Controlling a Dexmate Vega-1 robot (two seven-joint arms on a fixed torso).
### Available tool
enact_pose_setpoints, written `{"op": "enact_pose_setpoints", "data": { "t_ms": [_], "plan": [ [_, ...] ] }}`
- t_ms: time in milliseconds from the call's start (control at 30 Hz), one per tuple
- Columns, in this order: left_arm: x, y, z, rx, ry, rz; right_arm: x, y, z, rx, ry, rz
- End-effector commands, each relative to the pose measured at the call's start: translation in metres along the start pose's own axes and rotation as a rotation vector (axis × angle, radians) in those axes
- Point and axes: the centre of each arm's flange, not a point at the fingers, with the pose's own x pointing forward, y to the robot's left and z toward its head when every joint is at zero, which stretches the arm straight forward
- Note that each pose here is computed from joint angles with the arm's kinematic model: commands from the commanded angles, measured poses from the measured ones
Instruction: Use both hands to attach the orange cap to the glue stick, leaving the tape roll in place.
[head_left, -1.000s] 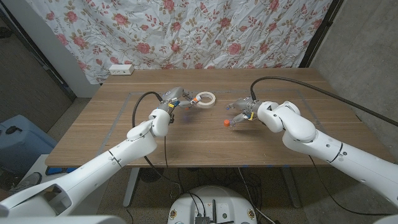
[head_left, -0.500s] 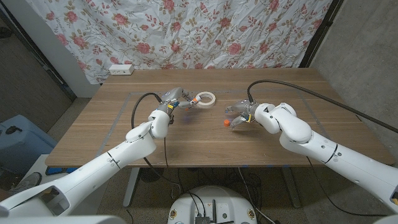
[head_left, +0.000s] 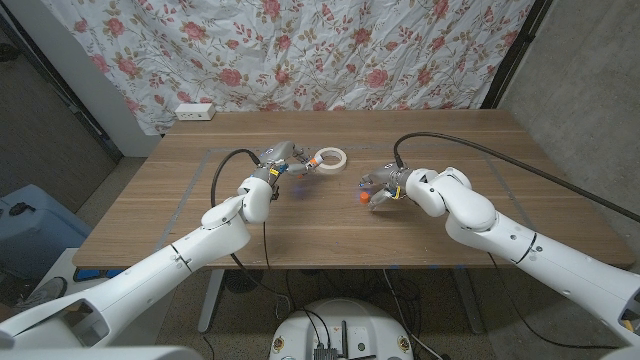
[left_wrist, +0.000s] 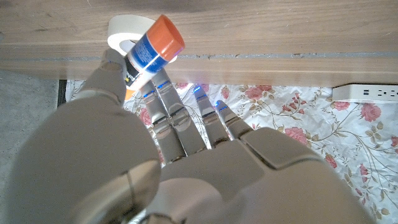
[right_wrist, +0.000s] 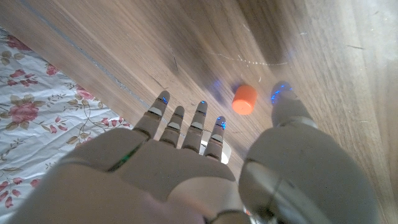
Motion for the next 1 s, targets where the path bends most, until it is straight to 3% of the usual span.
{"op": "enact_pose_setpoints", "data": {
  "t_ms": [33,1000],
  "plan": [
    [-0.0019,-0.0013,-0.0001,0.005,-0.002,-0.011,0.0062,-0.0007,0.0022,-0.011,-0.001,-0.012],
    [-0.0074,0.003,-0.0056,0.022,0.017,-0.016,0.0145,0.0021,0.0057,-0.057,-0.001,-0.079]
  ]
}}
